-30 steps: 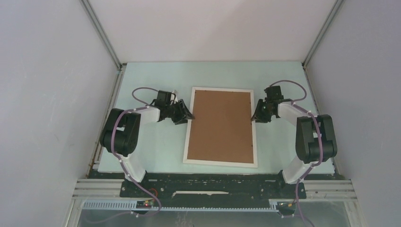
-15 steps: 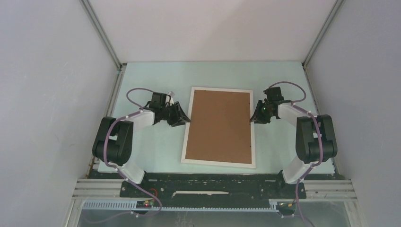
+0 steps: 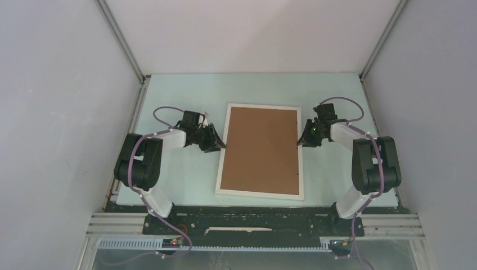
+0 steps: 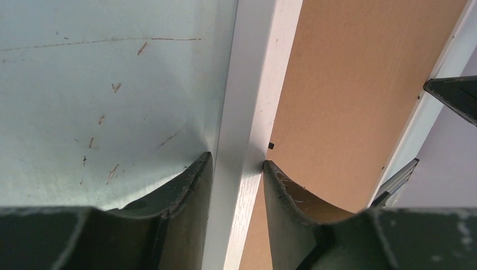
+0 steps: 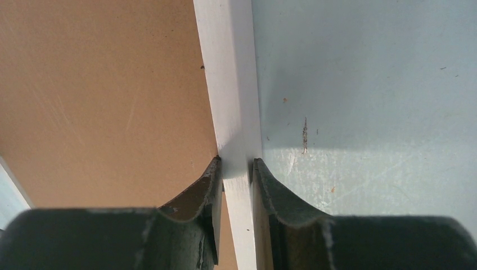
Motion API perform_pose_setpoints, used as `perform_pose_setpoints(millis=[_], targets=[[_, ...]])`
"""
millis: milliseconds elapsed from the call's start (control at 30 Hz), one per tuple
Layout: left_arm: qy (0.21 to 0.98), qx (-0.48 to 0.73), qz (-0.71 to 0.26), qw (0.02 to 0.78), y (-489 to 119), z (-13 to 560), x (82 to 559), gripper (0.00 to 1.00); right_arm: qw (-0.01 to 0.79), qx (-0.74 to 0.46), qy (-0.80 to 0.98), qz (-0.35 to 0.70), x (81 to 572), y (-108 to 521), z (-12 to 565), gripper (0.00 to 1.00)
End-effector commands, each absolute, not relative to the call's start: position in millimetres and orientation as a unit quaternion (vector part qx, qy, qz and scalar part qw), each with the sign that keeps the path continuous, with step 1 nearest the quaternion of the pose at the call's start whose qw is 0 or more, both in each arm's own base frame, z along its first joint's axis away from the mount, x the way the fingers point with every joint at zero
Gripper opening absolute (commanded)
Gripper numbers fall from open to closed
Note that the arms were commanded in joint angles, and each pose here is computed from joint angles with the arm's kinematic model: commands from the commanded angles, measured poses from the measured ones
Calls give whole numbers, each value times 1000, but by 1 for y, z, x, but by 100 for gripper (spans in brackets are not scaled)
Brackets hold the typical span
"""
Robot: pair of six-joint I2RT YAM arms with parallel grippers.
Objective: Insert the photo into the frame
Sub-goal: Install the photo frame at the center of the board.
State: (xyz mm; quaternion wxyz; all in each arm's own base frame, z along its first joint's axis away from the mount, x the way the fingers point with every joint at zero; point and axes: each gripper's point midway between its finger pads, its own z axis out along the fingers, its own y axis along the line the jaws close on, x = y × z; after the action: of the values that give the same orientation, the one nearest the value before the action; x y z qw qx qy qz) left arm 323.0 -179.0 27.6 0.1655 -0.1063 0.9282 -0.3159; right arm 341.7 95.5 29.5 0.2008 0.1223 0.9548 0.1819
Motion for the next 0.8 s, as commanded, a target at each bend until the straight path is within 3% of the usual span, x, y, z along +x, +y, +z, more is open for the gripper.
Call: perform_pose_setpoints(millis=[0, 767], targets=[[927, -103, -307, 191, -177, 31, 344, 45, 171, 109, 960, 191, 329, 108, 21, 24], [914, -110, -328, 211, -169, 48, 343, 48, 173, 102, 961, 192, 329, 111, 23, 22]])
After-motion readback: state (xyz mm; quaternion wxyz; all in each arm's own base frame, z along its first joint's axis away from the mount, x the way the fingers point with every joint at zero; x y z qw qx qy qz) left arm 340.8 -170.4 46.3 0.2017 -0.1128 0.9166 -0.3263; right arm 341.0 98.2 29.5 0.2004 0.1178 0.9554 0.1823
